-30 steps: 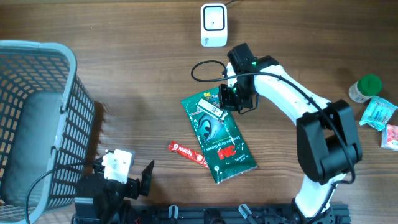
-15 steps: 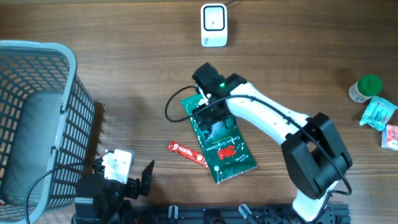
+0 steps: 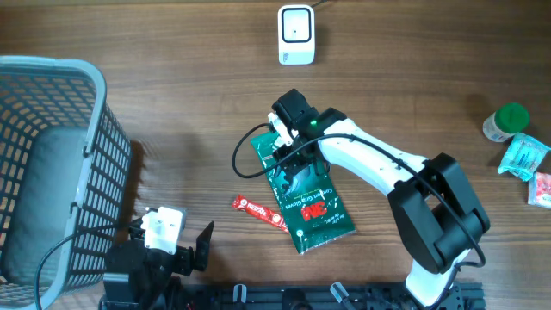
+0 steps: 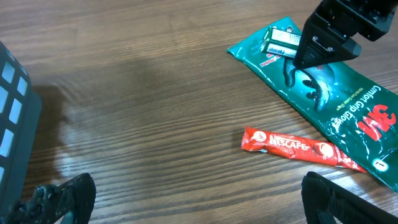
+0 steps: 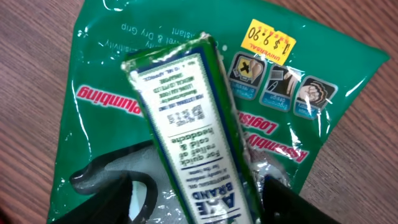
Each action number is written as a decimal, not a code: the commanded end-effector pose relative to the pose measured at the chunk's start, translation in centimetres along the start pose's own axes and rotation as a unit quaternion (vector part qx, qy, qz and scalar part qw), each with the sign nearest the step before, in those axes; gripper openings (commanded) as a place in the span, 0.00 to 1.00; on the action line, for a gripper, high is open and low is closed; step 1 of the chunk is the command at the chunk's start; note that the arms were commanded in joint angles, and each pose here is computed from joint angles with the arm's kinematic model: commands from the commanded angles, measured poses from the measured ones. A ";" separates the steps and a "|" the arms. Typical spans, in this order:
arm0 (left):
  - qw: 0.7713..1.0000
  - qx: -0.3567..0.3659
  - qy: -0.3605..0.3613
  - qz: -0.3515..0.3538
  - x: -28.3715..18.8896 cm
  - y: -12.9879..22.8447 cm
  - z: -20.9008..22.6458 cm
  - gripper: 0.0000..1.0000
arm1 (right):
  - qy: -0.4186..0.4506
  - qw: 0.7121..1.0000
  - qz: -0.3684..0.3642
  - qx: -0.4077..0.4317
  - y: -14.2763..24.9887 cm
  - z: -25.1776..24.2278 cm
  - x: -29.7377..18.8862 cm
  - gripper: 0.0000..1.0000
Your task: Scan the item barcode
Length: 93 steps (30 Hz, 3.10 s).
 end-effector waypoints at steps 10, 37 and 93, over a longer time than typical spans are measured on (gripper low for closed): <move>1.000 -0.003 0.003 -0.004 0.0 -0.1 -0.1 1.00 | -0.004 0.999 0.037 0.021 1.7 -1.6 1.3 0.55; 1.000 -0.003 0.003 -0.004 0.0 -0.1 -0.1 1.00 | -0.102 0.988 -0.012 0.112 -0.2 -1.0 0.9 0.21; 1.000 -0.003 0.003 -0.004 0.0 -0.1 -0.1 1.00 | -0.015 0.777 -0.100 0.621 0.8 -20.5 -1.2 0.63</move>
Point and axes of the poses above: each gripper's point midway between its finger pads, its own x axis out along the fingers, its own z axis along the line the jaws close on, y = z × x, the point moved 4 cm from there along -x, back along the fingers, and after that the axes turned 4 degrees about -x, right-handed, at the moved point
